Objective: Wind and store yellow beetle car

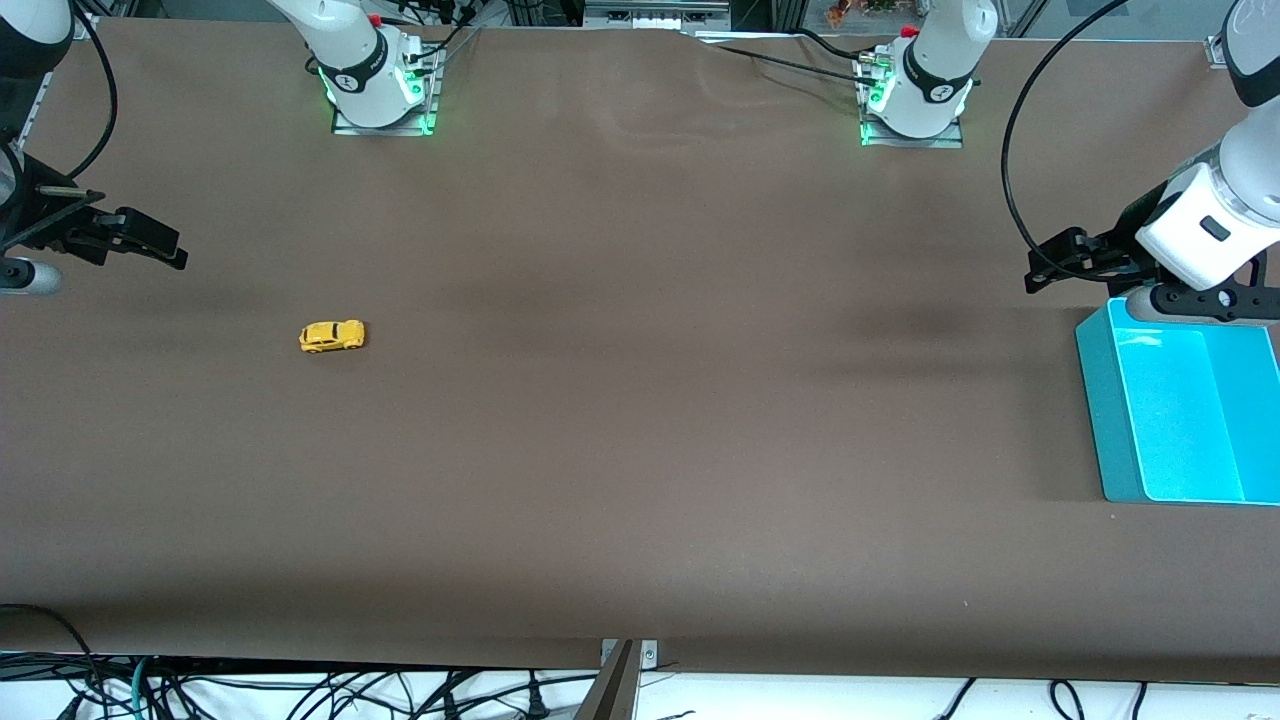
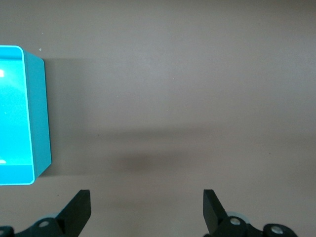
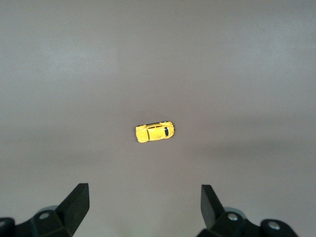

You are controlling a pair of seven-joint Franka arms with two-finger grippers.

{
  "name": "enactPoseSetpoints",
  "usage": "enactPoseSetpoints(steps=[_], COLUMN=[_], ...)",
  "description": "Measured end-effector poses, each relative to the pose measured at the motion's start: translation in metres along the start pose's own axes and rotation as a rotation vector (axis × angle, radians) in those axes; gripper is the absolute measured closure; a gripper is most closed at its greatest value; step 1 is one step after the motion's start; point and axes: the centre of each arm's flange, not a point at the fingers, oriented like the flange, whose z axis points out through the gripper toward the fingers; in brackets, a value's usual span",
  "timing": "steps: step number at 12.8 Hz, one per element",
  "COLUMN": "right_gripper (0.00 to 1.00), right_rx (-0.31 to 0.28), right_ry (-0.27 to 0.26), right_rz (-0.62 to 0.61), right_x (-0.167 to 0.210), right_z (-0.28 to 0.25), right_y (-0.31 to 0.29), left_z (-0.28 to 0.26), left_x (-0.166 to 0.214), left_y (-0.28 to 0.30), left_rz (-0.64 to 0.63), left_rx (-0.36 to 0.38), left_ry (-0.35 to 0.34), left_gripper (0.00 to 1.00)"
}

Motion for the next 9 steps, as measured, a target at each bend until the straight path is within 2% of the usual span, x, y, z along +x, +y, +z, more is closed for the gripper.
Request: enactPoseSetpoints(steps=[9], right_gripper=[0.0], right_rx=[0.0], right_ry=[-0.004], right_rz=[-0.001], right_x=[0.0], right_z=[0.0018], right_y=[-0.0005], left_z=[0.0003], left_x=[-0.0004], left_y=[0.0049], left_rz=[0.01], left_rx=[0.0], left_ry=[-0.001], left_gripper=[0.0])
